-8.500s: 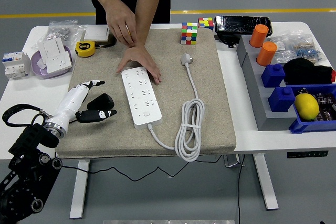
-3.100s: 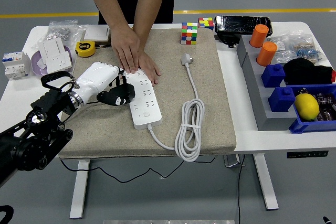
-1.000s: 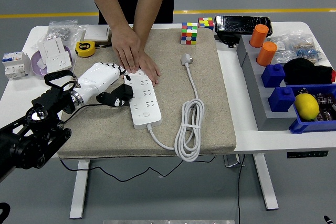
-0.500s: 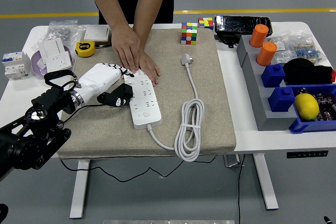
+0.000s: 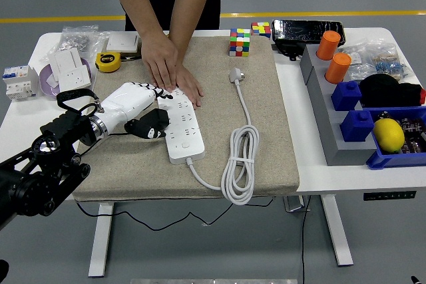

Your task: Pick up the plug,place it near the board,insert it into the board,press the button

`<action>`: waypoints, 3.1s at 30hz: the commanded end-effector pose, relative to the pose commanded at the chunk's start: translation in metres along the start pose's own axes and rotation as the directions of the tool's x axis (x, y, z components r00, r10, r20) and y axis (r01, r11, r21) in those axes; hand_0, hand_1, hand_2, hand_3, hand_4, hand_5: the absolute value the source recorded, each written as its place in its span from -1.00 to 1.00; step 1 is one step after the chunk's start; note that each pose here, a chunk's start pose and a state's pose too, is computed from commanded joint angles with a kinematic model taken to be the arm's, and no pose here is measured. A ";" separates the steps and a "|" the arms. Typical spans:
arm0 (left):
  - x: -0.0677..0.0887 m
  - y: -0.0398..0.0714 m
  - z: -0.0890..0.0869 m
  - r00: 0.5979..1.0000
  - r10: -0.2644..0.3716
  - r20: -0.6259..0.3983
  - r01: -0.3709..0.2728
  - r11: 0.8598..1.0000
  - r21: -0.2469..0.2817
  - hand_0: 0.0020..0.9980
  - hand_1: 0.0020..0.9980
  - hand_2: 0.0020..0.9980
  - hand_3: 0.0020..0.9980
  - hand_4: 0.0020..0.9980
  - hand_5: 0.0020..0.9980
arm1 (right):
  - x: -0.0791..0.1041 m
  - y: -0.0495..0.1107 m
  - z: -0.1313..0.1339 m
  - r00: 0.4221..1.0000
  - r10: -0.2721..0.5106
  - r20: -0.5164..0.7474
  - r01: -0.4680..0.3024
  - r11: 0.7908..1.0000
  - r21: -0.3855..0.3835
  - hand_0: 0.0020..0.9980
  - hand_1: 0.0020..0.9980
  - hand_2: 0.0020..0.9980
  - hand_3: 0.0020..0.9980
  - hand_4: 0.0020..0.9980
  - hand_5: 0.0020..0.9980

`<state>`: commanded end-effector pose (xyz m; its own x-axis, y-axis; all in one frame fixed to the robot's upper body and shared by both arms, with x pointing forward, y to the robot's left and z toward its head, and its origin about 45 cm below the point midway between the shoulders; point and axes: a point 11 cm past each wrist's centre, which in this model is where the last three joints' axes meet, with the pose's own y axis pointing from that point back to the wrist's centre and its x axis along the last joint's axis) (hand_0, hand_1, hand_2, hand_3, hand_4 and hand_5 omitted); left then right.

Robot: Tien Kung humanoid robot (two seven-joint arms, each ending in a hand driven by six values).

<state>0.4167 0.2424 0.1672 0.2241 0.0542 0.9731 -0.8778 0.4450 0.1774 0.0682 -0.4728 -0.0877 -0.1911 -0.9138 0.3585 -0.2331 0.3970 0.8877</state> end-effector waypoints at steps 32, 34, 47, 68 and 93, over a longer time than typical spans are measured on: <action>-0.031 0.069 0.050 0.279 0.209 -0.937 -0.081 0.978 0.194 1.00 1.00 1.00 1.00 1.00 1.00 | -0.006 0.000 0.004 1.000 -0.009 0.014 0.009 1.000 -0.004 0.86 0.80 0.66 0.72 1.00 1.00; -0.034 0.074 0.046 0.299 0.218 -0.929 -0.079 0.976 0.203 1.00 1.00 1.00 1.00 1.00 1.00 | -0.006 0.000 0.005 1.000 -0.009 0.012 0.009 1.000 -0.005 0.86 0.79 0.66 0.72 1.00 1.00; -0.051 0.097 0.024 0.484 0.256 -0.837 -0.055 0.963 0.263 1.00 1.00 1.00 0.99 1.00 1.00 | -0.004 0.001 0.009 1.000 -0.007 0.007 0.007 1.000 -0.014 0.86 0.79 0.66 0.72 1.00 1.00; -0.069 0.090 0.032 0.584 0.160 -0.796 0.010 0.979 0.204 1.00 1.00 1.00 0.96 1.00 1.00 | -0.007 0.001 0.007 1.000 -0.015 0.014 0.016 1.000 -0.010 0.86 0.76 0.66 0.72 1.00 1.00; -0.059 0.071 0.038 0.647 0.120 -0.753 -0.001 0.988 0.157 1.00 1.00 1.00 0.94 1.00 1.00 | -0.008 0.000 0.005 1.000 -0.017 0.015 0.017 1.000 -0.006 0.79 0.67 0.62 0.71 1.00 1.00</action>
<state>0.3249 0.2371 0.1283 0.3585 0.7616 0.5399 -0.9335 0.2994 0.1974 0.0652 -0.4651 -0.0915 -0.2010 -0.9190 0.3392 -0.2301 0.3809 0.8955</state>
